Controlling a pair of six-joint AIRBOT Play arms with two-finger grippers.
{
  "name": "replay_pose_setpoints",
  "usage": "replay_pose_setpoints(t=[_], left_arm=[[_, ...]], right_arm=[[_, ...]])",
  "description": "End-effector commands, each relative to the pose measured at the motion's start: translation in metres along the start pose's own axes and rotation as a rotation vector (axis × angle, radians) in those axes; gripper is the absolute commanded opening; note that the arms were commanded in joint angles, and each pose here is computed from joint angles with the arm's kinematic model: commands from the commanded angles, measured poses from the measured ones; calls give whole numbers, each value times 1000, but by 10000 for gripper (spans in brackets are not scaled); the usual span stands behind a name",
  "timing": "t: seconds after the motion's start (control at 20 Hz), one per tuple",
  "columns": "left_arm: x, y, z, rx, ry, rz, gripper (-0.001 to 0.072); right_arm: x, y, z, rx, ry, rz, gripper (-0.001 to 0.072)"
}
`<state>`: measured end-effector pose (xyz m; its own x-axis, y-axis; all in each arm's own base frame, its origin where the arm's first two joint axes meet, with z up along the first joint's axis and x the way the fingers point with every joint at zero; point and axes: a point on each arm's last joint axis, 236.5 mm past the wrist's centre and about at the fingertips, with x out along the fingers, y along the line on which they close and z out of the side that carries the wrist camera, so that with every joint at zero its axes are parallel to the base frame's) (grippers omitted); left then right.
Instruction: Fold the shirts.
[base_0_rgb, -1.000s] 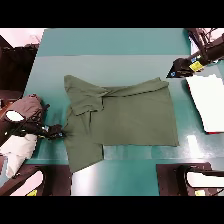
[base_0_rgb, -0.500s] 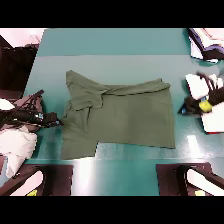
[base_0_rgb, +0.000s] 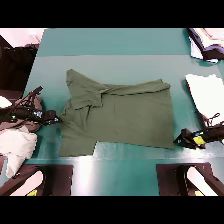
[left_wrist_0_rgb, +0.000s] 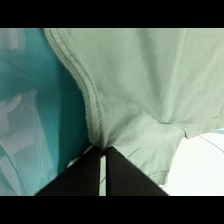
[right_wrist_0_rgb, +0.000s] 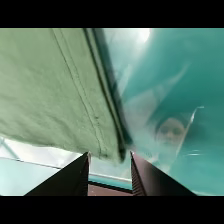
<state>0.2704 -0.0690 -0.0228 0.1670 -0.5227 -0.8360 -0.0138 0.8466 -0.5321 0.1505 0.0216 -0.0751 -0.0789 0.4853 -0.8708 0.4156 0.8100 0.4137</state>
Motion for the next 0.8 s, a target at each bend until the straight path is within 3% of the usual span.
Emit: replay_pose_setpoints(t=[0.0,0.25,0.3,0.35,0.55,0.75], left_arm=[[-1,-1,-2,1,7,-4,26],[-1,-2,-3,1,13,-5,26],[-1,-2,-3,1,13,-5,25],[-1,-1,-3,1,13,-5,25],[-18,-10,22,38,-56,1,25],[-106,-80,106,188,-339,-68,25]], right_arm=[[20,-1,-6,-29,49,-19,320],[31,4,-6,-81,78,-48,289],[30,5,-4,-96,57,-54,131],[27,8,0,-114,24,-59,19],[-22,40,32,-212,-210,-39,18],[-151,135,79,-342,-661,124,17]])
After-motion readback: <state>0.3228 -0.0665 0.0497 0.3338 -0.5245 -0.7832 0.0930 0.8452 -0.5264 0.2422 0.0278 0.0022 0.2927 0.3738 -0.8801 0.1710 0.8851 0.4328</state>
